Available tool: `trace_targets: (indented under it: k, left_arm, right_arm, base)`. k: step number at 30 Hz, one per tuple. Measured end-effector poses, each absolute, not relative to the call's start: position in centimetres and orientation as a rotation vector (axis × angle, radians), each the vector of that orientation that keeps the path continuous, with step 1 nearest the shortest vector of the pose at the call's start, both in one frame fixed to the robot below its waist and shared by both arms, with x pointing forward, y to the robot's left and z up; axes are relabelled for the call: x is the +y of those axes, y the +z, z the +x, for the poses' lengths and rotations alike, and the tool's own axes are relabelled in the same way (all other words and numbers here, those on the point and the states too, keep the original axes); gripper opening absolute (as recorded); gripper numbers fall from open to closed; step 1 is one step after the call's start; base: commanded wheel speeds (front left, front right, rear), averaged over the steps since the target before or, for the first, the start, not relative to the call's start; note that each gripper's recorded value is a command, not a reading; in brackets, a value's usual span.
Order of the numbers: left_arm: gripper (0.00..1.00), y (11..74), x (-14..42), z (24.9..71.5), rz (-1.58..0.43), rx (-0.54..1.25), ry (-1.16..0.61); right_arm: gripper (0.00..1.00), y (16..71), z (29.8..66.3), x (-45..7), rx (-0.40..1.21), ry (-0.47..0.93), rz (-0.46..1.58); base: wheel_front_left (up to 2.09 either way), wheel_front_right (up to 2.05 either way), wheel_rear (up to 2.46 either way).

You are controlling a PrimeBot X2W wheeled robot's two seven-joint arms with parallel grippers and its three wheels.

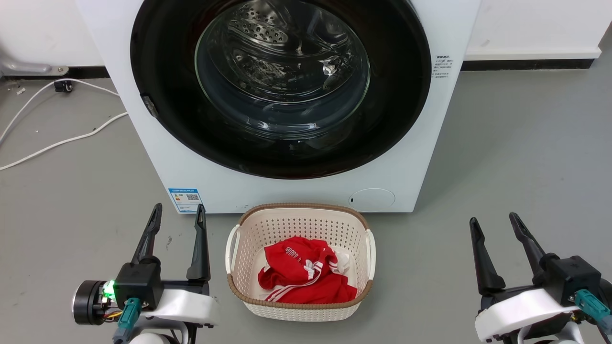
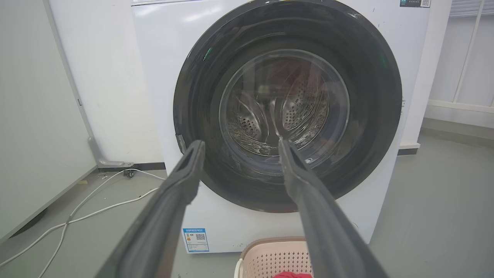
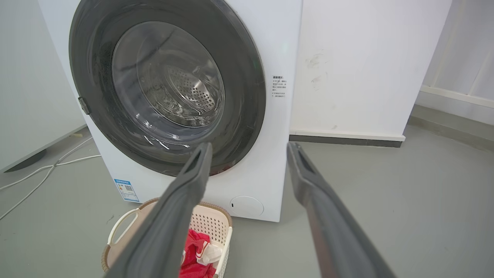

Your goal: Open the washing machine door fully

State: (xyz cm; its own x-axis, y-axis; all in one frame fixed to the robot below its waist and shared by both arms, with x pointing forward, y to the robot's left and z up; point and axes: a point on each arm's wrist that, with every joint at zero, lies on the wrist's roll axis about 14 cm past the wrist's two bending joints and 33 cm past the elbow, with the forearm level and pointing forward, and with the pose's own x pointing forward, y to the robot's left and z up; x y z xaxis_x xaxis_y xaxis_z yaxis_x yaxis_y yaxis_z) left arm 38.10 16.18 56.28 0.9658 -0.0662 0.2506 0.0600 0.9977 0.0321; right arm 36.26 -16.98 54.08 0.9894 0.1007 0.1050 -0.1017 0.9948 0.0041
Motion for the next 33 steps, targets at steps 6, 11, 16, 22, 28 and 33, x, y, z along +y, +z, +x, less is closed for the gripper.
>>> trace_targets:
  k: [6,11,16,22,28,33]
  left_arm:
    - [1.00,56.1,16.3,38.1,0.011,-0.250,-0.060]
    - [1.00,56.1,16.3,38.1,0.007,-0.247,-0.058]
    - [1.00,56.0,16.3,38.1,0.005,-0.246,-0.056]
    - [1.00,56.0,16.3,38.1,0.005,-0.245,-0.057]
    - [1.00,56.0,16.3,38.1,0.004,-0.244,-0.057]
    - [1.00,55.9,16.3,38.2,0.003,-0.241,-0.056]
  right_arm:
    - [1.00,53.7,36.3,-17.1,-0.093,0.099,0.035]
    - [1.00,53.5,36.3,-17.1,-0.088,0.098,0.037]
    - [0.00,53.4,36.3,-17.1,-0.086,0.098,0.056]
    - [0.00,54.1,36.2,-17.5,-0.144,0.076,0.368]
    - [0.00,55.6,36.4,-18.9,-0.247,0.024,0.722]
    - [0.00,56.5,37.0,-20.6,-0.316,-0.028,1.063]
  base:
    - [0.00,0.00,0.00]
    - [0.00,0.00,0.00]
    - [0.00,0.00,0.00]
    - [0.00,0.00,0.00]
    - [0.00,0.00,0.00]
    - [0.00,0.00,0.00]
